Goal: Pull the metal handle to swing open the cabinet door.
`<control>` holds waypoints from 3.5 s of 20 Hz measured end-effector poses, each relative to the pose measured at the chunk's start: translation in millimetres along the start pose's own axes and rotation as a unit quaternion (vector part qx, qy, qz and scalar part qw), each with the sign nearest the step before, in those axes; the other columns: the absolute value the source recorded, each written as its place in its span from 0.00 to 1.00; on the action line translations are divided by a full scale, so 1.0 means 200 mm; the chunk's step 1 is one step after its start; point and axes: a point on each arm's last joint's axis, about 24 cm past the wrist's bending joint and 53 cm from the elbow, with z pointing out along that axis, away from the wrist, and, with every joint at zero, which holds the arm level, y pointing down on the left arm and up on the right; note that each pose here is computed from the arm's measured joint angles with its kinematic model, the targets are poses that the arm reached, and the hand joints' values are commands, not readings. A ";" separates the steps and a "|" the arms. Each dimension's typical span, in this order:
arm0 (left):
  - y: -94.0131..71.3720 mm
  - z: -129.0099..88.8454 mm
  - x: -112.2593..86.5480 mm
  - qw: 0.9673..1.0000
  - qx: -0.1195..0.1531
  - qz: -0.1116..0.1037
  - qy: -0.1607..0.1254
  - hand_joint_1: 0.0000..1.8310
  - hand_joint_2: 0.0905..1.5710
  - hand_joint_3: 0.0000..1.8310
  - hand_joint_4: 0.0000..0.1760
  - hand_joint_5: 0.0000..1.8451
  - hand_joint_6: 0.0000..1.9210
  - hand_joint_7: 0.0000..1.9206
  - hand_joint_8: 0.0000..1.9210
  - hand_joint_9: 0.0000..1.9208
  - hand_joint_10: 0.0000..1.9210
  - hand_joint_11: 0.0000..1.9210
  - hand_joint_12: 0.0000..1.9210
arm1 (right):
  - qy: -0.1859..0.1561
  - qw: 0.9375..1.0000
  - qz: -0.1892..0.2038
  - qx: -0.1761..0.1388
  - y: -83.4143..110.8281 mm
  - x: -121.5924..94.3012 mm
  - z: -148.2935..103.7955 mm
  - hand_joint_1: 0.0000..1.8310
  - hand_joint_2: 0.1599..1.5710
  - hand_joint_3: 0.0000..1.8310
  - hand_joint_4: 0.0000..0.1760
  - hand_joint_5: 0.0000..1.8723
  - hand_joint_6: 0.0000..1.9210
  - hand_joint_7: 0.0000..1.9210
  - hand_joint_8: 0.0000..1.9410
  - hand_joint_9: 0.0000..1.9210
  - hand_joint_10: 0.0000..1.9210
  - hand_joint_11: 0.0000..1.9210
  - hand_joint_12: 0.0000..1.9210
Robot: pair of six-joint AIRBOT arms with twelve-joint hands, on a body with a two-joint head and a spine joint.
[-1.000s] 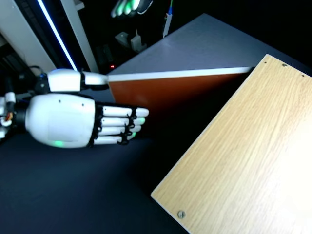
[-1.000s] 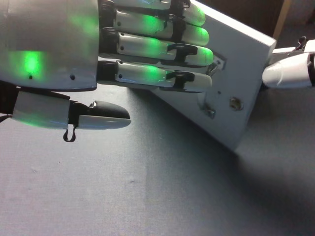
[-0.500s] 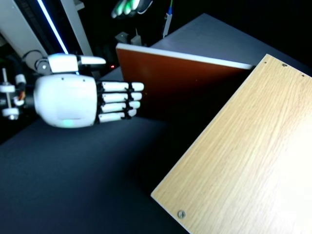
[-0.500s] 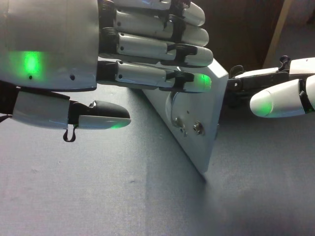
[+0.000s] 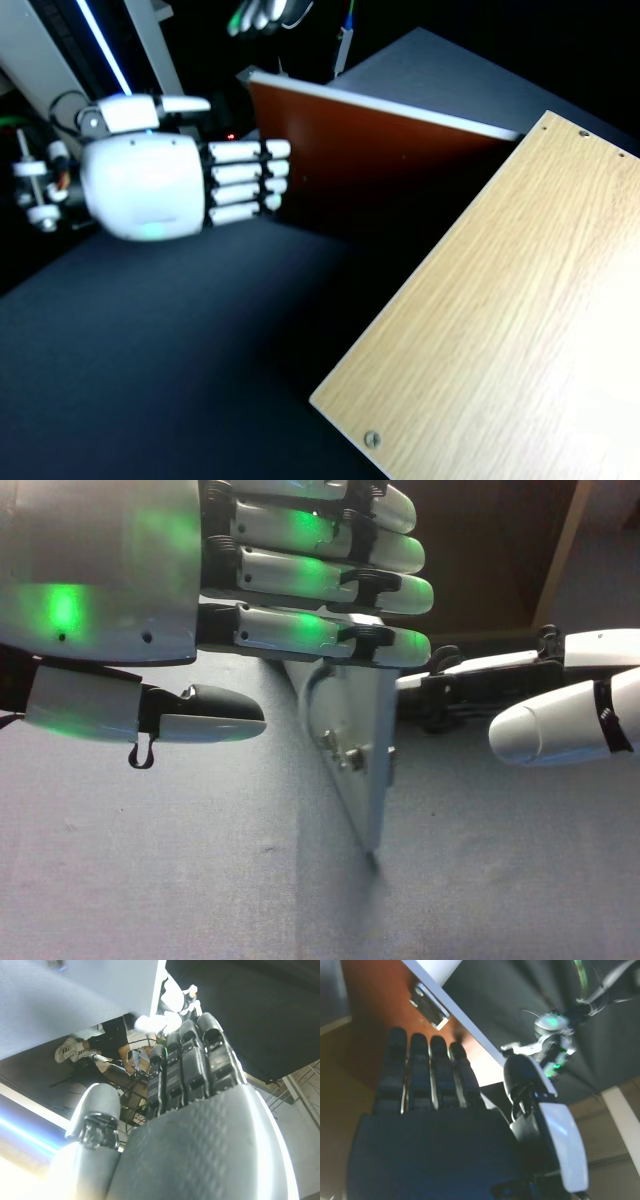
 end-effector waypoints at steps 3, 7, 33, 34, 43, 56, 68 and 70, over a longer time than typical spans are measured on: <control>0.00 0.00 0.00 1.000 0.000 0.000 0.000 0.00 1.00 0.08 0.00 0.10 0.00 0.10 0.00 0.10 0.00 0.00 0.27 | 0.001 1.000 0.007 -0.008 0.00 0.01 0.00 0.00 1.00 0.05 0.00 0.06 0.00 0.07 0.00 0.06 0.00 0.00 0.22; 0.00 0.00 0.00 1.000 0.000 0.000 0.000 0.00 1.00 0.08 0.00 0.10 0.00 0.10 0.00 0.10 0.00 0.00 0.27 | 0.017 1.000 -0.003 -0.013 -0.01 0.06 0.02 0.00 1.00 0.05 0.00 0.06 0.00 0.07 0.00 0.06 0.00 0.00 0.23; 0.00 0.00 0.00 1.000 0.000 0.000 0.000 0.00 1.00 0.08 0.00 0.10 0.00 0.10 0.00 0.10 0.00 0.00 0.26 | -0.008 0.999 -0.026 -0.018 -0.11 0.14 0.28 0.00 1.00 0.05 0.00 0.06 0.00 0.07 0.00 0.06 0.00 0.00 0.24; 0.00 0.00 0.00 1.000 0.000 0.000 0.000 0.00 1.00 0.08 0.00 0.10 0.00 0.10 0.00 0.10 0.00 0.00 0.26 | -0.012 0.999 -0.023 -0.019 -0.10 0.13 0.29 0.00 1.00 0.05 0.00 0.06 0.00 0.07 0.00 0.07 0.00 0.00 0.24; 0.00 0.00 0.00 1.000 0.000 0.000 0.000 0.00 1.00 0.08 0.00 0.10 0.00 0.10 0.00 0.10 0.00 0.00 0.26 | -0.009 1.000 -0.023 -0.015 -0.10 0.17 0.28 0.00 1.00 0.05 0.00 0.06 0.00 0.07 0.00 0.07 0.00 0.00 0.24; 0.00 0.00 0.00 1.000 0.000 0.000 0.000 0.00 1.00 0.07 0.00 0.11 0.00 0.11 0.00 0.10 0.00 0.00 0.26 | 0.006 1.000 -0.022 -0.020 -0.09 0.26 0.32 0.00 1.00 0.05 0.00 0.06 0.00 0.07 0.00 0.07 0.00 0.00 0.24; 0.00 0.00 0.00 1.000 0.000 0.000 0.000 0.00 1.00 0.08 0.00 0.11 0.00 0.11 0.00 0.10 0.00 0.00 0.27 | -0.017 0.999 -0.034 -0.007 -0.14 0.15 0.31 0.00 1.00 0.05 0.00 0.06 0.00 0.07 0.00 0.07 0.00 0.00 0.24; 0.00 0.00 0.00 1.000 0.000 0.000 0.000 0.00 1.00 0.08 0.00 0.11 0.00 0.11 0.00 0.10 0.00 0.00 0.27 | -0.032 0.999 -0.040 0.003 -0.16 0.07 0.29 0.00 1.00 0.05 0.00 0.05 0.00 0.07 0.00 0.06 0.00 0.00 0.23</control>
